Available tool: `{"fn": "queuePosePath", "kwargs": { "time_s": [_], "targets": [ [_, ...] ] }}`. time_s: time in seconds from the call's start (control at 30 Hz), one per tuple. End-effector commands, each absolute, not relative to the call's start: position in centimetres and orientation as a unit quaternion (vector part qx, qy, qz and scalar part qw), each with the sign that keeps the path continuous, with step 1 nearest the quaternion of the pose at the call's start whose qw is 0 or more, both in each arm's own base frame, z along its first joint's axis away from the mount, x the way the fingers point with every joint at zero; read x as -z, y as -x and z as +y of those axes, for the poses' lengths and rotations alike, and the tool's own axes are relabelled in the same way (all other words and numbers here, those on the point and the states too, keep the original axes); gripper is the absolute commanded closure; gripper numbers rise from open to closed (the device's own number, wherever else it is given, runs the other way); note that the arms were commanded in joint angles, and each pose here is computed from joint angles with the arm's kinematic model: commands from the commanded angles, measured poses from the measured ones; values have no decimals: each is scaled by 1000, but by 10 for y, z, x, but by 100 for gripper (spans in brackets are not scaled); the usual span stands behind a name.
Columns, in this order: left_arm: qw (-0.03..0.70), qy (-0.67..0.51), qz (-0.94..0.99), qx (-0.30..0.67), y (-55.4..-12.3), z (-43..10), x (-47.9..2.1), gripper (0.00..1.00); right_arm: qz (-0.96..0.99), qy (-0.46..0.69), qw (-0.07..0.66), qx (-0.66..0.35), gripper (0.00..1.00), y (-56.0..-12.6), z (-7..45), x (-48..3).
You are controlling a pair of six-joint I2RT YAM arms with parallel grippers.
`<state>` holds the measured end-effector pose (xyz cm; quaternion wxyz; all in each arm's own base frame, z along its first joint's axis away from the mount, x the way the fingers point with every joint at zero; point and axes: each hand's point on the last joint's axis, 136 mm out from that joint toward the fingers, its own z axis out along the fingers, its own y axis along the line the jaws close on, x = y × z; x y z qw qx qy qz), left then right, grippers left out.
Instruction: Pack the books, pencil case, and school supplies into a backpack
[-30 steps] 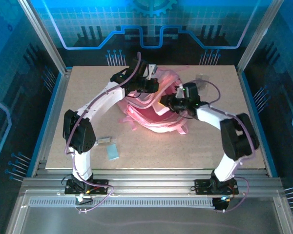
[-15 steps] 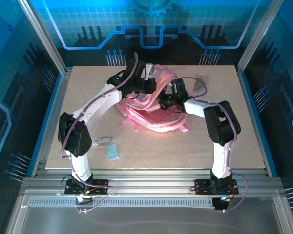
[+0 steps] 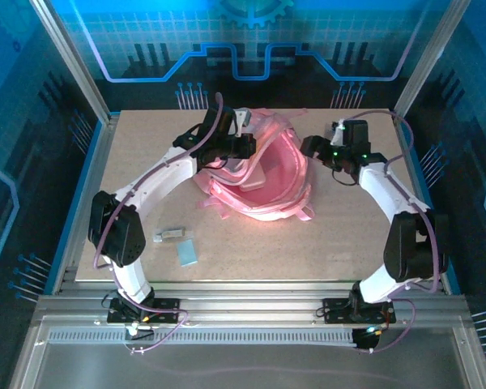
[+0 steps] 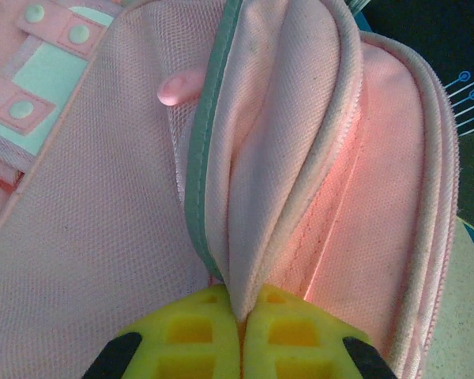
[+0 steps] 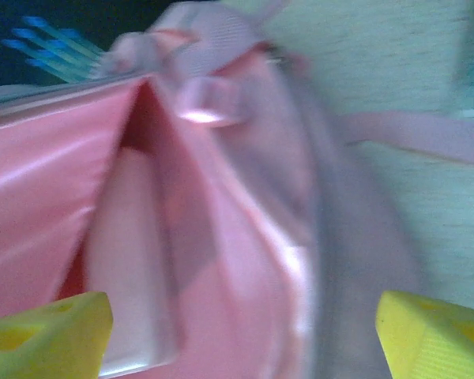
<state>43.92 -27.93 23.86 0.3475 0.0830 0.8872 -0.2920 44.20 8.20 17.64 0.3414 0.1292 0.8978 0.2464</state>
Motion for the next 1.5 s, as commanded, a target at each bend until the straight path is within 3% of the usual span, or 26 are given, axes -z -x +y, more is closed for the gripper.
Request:
{"fn": "queuePosePath", "kwargs": {
  "time_s": [0.0,0.1,0.33,0.53,0.73,0.97,1.07,1.23,1.47],
  "targets": [
    [405,-81,848,333,-441,-278,-290,100,938,-146,291,-123,11,-439,25,-136],
    [399,-84,847,342,-439,-282,-289,100,947,-164,267,-70,0,-460,2,-114],
    [387,-85,848,352,-433,-283,-286,100,957,-175,232,13,0,-516,-24,-82],
    [383,-78,847,361,-427,-282,-283,100,967,-169,191,22,0,-548,-18,-48],
    [379,-75,849,361,-423,-280,-283,100,974,-148,165,43,0,-565,-9,-36],
    [381,-75,848,360,-418,-277,-284,100,983,-130,114,61,1,-552,-7,-20],
    [383,-77,847,360,-417,-276,-287,100,982,-127,109,83,6,-547,-15,-18],
    [385,-79,846,359,-416,-276,-289,100,982,-128,112,78,38,-543,-18,-18],
    [387,-79,846,359,-415,-275,-291,100,979,-132,148,50,65,-551,-15,-49]
  ]
}}
